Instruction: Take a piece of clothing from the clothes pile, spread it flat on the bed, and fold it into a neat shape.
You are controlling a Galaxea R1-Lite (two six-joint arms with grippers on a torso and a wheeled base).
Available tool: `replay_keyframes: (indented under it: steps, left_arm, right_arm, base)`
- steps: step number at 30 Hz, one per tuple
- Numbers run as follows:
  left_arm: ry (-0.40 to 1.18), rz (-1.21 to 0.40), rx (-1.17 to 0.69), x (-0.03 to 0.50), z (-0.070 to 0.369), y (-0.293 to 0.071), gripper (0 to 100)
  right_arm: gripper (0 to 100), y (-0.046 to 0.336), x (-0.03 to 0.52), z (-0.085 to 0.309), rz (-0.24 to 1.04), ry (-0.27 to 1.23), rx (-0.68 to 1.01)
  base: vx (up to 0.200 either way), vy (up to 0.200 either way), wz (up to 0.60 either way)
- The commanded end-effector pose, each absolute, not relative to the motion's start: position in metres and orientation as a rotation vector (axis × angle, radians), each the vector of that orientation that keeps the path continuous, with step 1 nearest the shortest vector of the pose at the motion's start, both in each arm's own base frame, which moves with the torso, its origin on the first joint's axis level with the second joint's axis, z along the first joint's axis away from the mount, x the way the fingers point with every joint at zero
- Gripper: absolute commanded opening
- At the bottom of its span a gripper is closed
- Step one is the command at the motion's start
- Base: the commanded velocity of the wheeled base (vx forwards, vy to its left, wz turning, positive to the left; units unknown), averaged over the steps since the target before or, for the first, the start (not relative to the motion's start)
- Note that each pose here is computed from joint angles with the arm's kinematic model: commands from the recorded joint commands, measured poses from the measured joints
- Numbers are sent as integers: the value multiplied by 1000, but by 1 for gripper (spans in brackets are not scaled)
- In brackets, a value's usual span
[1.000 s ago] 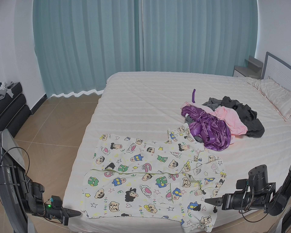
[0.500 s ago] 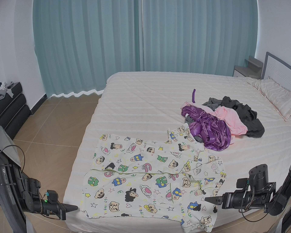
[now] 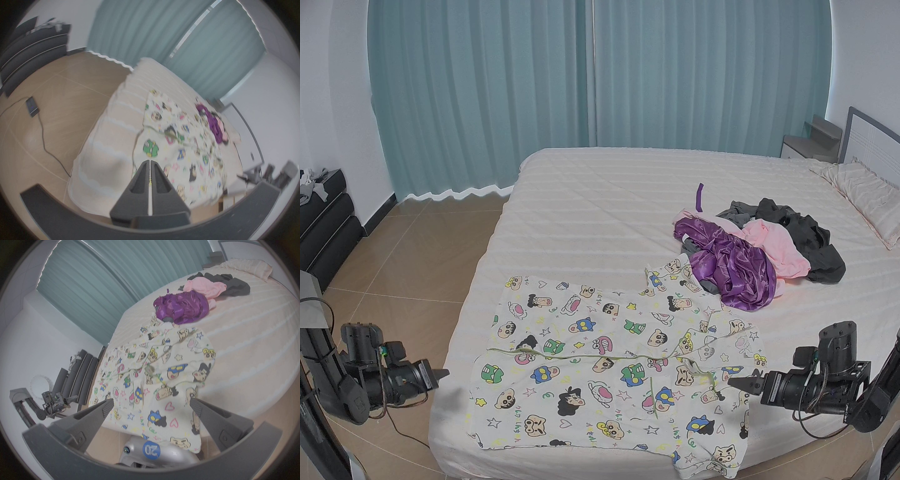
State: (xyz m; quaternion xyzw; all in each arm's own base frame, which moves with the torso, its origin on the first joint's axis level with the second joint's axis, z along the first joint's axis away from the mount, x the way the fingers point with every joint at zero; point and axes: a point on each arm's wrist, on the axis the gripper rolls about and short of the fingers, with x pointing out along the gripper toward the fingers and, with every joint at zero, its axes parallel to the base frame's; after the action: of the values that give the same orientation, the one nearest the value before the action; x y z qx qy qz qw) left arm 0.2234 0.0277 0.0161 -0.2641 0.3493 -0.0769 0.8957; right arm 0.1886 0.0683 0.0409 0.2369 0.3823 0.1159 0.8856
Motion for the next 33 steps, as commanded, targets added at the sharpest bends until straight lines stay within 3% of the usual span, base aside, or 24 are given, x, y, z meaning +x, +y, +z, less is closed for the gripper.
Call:
replay_keyframes:
  steps: [1, 12, 15, 18, 31, 32, 33]
  left_arm:
    - [472, -79, -657, 249, 74, -27, 0]
    - [466, -1, -832, 248, 73, -40, 0]
    - [471, 2, -867, 248, 73, -41, 0]
    - [485, -3, -869, 246, 71, -44, 0]
    - [526, -3, -903, 248, 62, -52, 0]
    - [531, -3, -902, 249, 61, -52, 100]
    - [533, 0, -901, 249, 60, -52, 100]
  right_arm:
    - [100, 59, 223, 58, 189, 660, 548]
    - [100, 69, 261, 76, 160, 652, 600]
    - [100, 74, 272, 79, 156, 657, 626]
    - [100, 79, 279, 81, 157, 678, 631]
    - [100, 89, 296, 67, 145, 718, 649]
    - [100, 89, 297, 65, 144, 721, 648]
    - [100, 89, 297, 64, 143, 723, 648]
  base:
    - [0, 0, 0]
    - [0, 0, 0]
    - [200, 0, 0]
    - [200, 0, 0]
    - [0, 0, 0]
    - [0, 0, 0]
    - [0, 0, 0]
